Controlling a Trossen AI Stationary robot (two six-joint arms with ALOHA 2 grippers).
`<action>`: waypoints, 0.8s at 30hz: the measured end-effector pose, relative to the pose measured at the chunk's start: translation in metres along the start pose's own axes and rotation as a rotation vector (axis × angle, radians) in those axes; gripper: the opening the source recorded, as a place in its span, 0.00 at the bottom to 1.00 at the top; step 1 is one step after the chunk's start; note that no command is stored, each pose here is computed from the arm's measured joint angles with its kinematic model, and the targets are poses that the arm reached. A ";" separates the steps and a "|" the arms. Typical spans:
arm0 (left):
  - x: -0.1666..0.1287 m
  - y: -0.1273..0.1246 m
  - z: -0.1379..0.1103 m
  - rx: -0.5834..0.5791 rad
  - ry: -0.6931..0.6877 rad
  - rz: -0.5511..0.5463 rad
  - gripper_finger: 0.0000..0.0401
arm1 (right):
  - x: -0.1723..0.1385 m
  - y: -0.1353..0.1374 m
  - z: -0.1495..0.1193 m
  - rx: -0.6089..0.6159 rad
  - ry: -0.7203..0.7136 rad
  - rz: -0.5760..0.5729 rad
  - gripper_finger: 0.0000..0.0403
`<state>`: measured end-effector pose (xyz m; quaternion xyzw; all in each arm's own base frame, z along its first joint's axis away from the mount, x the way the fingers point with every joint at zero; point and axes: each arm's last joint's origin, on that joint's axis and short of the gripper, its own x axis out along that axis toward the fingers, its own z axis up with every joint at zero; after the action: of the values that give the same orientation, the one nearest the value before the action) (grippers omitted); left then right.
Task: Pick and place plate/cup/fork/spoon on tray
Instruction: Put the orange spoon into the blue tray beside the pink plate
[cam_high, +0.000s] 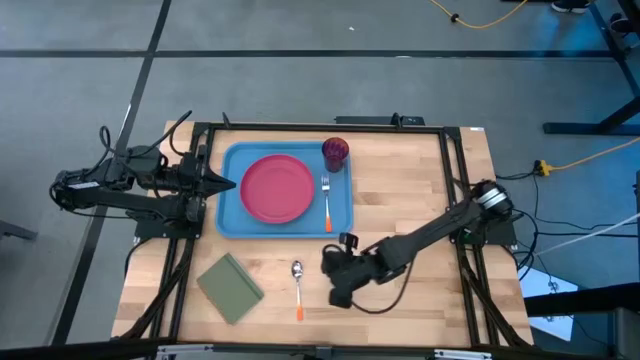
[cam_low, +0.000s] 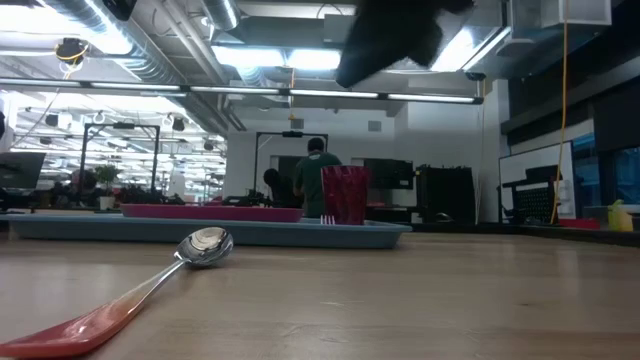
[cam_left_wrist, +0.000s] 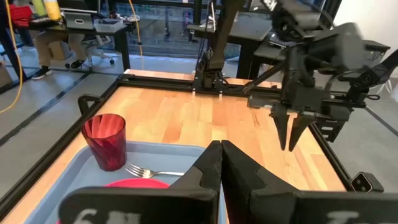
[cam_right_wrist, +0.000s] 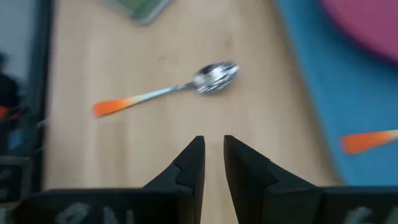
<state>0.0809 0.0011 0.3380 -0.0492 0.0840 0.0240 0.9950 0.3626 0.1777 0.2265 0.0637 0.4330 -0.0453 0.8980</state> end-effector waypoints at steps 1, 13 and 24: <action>0.000 0.000 0.000 0.000 -0.001 0.000 0.00 | 0.000 -0.003 -0.006 0.005 -0.006 0.033 0.16; 0.000 0.000 0.000 0.000 0.000 0.000 0.00 | -0.020 -0.059 -0.083 -0.093 -0.198 0.143 0.16; 0.000 0.000 0.000 0.000 -0.001 0.000 0.00 | -0.038 -0.111 -0.132 -0.080 -0.238 0.118 0.16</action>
<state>0.0808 0.0011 0.3381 -0.0492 0.0835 0.0241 0.9950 0.2216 0.0895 0.1665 0.0475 0.3203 0.0173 0.9460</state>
